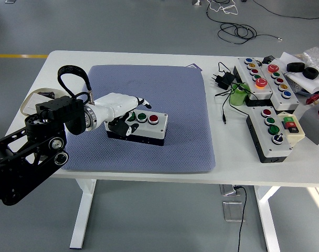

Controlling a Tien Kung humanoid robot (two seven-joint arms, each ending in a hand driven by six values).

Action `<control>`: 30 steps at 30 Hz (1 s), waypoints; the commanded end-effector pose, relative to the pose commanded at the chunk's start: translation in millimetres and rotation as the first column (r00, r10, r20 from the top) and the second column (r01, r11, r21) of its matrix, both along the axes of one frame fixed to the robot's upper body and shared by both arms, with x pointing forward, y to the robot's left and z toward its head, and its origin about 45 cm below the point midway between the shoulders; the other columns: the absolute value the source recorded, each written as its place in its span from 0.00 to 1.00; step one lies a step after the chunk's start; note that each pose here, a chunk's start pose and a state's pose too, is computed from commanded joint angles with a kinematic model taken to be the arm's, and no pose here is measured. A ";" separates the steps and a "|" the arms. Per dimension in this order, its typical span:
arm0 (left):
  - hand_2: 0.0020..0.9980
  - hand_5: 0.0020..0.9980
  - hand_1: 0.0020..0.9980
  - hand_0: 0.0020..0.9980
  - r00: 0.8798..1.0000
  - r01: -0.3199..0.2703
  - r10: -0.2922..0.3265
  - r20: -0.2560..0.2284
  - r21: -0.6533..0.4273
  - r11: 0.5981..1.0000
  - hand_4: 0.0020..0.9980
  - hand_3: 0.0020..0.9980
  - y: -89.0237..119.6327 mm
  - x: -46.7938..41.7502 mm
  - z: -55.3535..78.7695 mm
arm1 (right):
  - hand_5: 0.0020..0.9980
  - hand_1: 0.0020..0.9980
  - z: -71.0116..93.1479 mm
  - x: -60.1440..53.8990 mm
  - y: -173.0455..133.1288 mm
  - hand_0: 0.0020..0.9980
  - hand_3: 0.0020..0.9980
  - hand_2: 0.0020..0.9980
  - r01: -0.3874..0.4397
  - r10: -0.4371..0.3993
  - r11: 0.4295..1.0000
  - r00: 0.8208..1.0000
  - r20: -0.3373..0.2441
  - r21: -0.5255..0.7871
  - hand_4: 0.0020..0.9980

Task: Pick up the button,place it on the desk,press the button,press the button

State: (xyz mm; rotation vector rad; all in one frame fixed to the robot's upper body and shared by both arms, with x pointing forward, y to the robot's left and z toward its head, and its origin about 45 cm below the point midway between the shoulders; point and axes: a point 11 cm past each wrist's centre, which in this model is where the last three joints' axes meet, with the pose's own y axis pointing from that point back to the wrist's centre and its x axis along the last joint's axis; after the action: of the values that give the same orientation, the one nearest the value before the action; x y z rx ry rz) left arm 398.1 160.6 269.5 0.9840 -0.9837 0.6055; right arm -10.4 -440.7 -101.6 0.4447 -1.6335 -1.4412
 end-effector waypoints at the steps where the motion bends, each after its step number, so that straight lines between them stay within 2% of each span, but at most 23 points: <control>1: 0.09 0.10 0.04 0.04 1.000 0.008 -0.008 -0.003 0.006 1.000 0.55 0.85 -2.3 -0.7 -1.8 | 0.49 0.54 0.0 -0.1 0.0 0.66 0.64 0.60 0.000 0.000 1.000 1.000 0.000 0.000 0.41; 5: 0.09 0.10 0.04 0.04 0.999 0.027 -0.027 -0.019 0.026 0.999 0.55 0.84 -10.6 -0.8 -10.2 | 0.50 0.54 0.0 -0.1 0.1 0.66 0.64 0.60 0.000 0.000 1.000 1.000 0.000 0.000 0.41; 12: 0.09 0.12 0.04 0.03 0.999 0.030 -0.029 -0.034 0.030 0.999 0.55 0.84 -15.1 1.3 -16.2 | 0.50 0.54 0.0 -0.4 -0.3 0.66 0.64 0.60 0.001 -0.001 1.000 1.000 0.001 -0.001 0.41; 21: 0.09 0.13 0.04 0.03 0.999 0.007 -0.005 -0.042 0.035 0.999 0.56 0.84 -9.3 6.1 -19.3 | 0.50 0.54 0.2 -0.6 -0.7 0.66 0.64 0.60 0.000 0.000 1.000 1.000 0.001 -0.001 0.41; 30: 0.09 0.14 0.04 0.03 0.998 -0.002 0.005 -0.061 0.049 0.999 0.56 0.84 -6.1 6.5 -25.4 | 0.50 0.54 0.0 -0.3 -0.2 0.66 0.64 0.60 0.001 -0.001 1.000 1.000 0.001 0.000 0.41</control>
State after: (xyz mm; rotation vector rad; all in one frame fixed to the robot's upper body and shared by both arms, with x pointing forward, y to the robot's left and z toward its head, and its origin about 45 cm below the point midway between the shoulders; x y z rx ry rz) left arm 404.6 154.6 244.1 1.0424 -0.9464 0.5533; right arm -10.7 -440.9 -101.5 0.4445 -1.6343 -1.4415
